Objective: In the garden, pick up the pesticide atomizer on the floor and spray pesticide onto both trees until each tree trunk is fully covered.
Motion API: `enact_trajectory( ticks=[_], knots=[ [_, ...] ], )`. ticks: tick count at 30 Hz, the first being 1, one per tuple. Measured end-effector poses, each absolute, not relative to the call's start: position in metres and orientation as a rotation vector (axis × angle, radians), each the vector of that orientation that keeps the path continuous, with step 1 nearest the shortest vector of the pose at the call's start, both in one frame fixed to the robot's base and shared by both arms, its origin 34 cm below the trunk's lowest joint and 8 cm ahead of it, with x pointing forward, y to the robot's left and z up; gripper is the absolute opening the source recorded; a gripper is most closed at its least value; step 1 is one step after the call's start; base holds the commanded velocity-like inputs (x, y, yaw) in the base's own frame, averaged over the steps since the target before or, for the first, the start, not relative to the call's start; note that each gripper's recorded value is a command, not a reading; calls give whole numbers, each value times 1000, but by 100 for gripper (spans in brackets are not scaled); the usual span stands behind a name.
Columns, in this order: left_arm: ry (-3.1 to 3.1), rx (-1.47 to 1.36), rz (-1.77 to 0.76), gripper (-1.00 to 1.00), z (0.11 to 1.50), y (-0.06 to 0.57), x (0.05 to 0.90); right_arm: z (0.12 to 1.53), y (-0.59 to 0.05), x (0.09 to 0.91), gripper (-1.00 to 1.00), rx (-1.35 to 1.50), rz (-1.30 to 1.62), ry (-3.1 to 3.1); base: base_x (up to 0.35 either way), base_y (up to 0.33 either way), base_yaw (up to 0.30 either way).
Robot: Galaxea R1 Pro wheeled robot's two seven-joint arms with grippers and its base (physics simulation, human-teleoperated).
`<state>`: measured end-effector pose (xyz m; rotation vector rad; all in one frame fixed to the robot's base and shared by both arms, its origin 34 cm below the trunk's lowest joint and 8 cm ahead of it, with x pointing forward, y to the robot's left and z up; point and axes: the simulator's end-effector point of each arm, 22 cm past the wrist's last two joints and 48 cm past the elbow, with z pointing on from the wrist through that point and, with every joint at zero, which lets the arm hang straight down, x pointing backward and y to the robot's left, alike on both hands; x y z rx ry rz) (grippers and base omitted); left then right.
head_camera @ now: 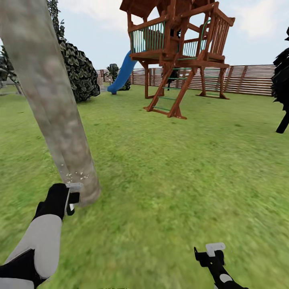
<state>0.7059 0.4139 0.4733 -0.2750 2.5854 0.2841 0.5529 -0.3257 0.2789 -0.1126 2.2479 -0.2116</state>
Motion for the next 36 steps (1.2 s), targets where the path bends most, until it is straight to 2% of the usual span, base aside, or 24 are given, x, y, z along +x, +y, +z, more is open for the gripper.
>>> enact_trajectory(
  ticks=[3,8,13,20,27,36],
  knots=[
    [2526,-288,284,-100,509,423,731,279,-326,553,100,-113,-212,2248,0,0,277],
    [2525,-309,319,-100,513,460,722,279,-326,553,100,-113,-212,2248,0,0,201],
    [2525,-293,275,-100,512,446,727,279,-327,553,100,-113,-216,2247,83,-56,11],
    [2520,-290,274,-100,515,444,730,279,-327,553,100,-113,-216,2247,228,-168,0],
    [2529,-288,278,-100,510,445,726,279,-327,553,100,-114,-215,2248,25,-267,5],
    [2529,-287,266,-100,509,438,728,279,-326,553,100,-113,-214,2247,156,-230,239]
  ],
)
